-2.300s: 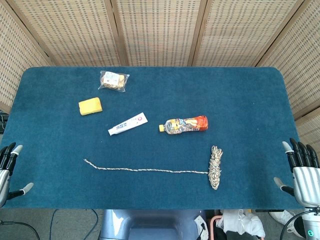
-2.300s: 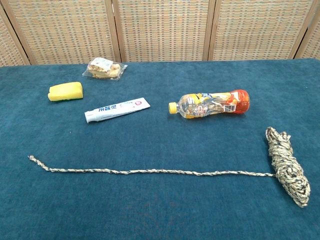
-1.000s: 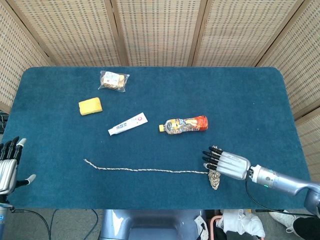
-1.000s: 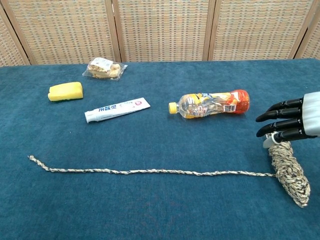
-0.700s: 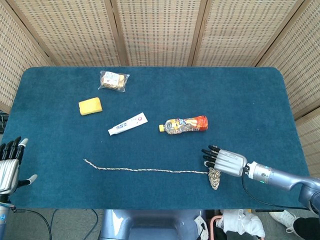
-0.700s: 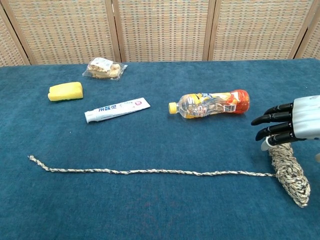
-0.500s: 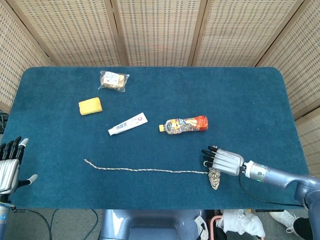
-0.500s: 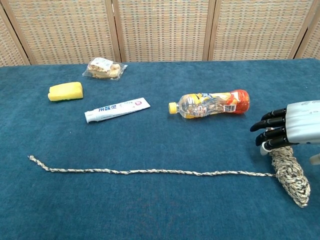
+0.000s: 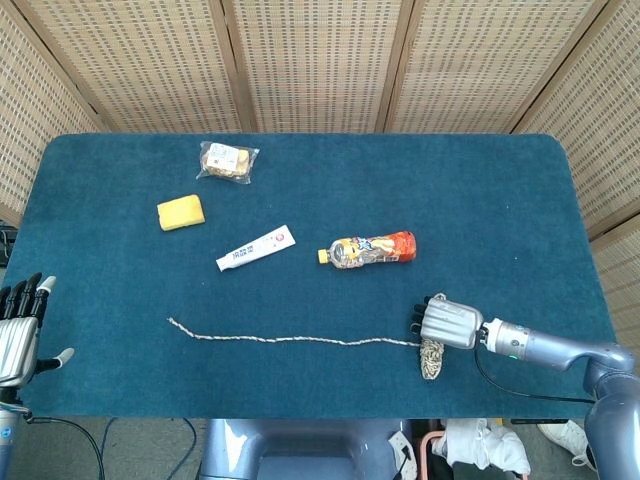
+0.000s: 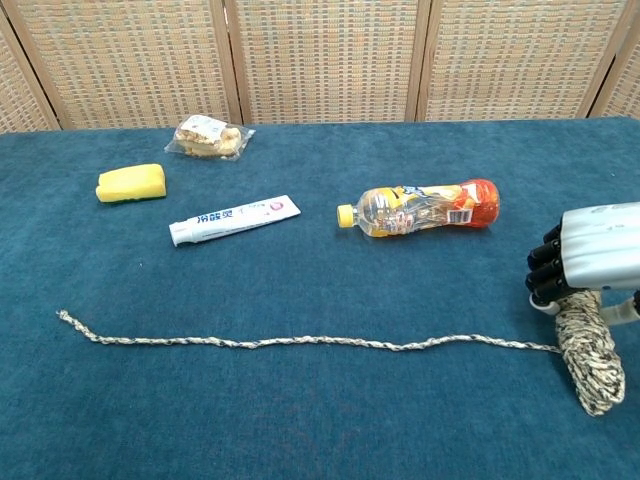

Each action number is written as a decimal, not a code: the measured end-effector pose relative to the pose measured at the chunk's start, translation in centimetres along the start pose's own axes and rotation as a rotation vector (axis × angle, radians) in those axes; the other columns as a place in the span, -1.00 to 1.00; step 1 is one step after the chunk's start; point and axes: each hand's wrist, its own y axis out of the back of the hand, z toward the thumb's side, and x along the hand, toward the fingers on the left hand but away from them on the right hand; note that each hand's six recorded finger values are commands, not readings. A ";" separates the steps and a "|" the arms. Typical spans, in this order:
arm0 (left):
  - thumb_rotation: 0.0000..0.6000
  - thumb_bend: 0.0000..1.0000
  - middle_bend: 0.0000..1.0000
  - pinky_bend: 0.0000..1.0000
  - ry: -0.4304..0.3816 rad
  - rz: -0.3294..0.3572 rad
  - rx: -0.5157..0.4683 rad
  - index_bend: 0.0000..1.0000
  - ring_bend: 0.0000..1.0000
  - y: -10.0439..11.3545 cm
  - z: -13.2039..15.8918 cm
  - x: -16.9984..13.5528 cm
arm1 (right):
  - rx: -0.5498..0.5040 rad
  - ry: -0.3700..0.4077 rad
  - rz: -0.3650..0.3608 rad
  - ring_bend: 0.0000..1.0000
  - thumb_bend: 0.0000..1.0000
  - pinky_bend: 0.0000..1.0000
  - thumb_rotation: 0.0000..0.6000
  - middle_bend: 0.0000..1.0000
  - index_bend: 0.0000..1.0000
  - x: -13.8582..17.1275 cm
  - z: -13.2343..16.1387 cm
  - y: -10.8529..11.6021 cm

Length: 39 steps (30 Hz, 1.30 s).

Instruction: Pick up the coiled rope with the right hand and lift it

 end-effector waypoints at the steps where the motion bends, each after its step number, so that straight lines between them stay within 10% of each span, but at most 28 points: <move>1: 1.00 -1.00 -1.00 -1.00 -0.001 -0.001 0.002 -1.00 -1.00 -0.1 0.1 0.0 | -0.004 0.002 -0.014 -0.06 -0.13 0.34 1.00 0.08 0.14 0.1 0.0 0.2; 12: 1.00 -1.00 -1.00 -1.00 -0.059 -0.019 0.041 -1.00 -1.00 -1.0 1.6 0.5 | -0.178 -0.085 -0.165 -0.01 0.22 0.38 1.00 0.15 0.22 0.1 -1.0 2.2; 20: 1.00 -0.88 -1.00 -1.00 -0.246 -0.049 0.088 -0.76 -1.00 -3.8 5.4 3.6 | -0.274 -0.167 -0.274 0.00 0.27 0.39 1.00 0.15 0.23 -0.7 -2.9 4.6; 29: 1.00 -0.66 -1.00 -1.00 -0.489 -0.129 0.078 -0.32 -1.00 -7.6 11.3 6.8 | -0.245 -0.162 -0.292 0.00 0.30 0.39 1.00 0.15 0.23 -1.3 -2.4 6.5; 39: 1.00 -0.44 -1.00 -1.00 -0.546 -0.214 0.101 -0.18 -1.00 -9.9 13.1 7.1 | -0.212 -0.162 -0.268 0.00 0.30 0.39 1.00 0.15 0.23 -1.6 -2.2 7.0</move>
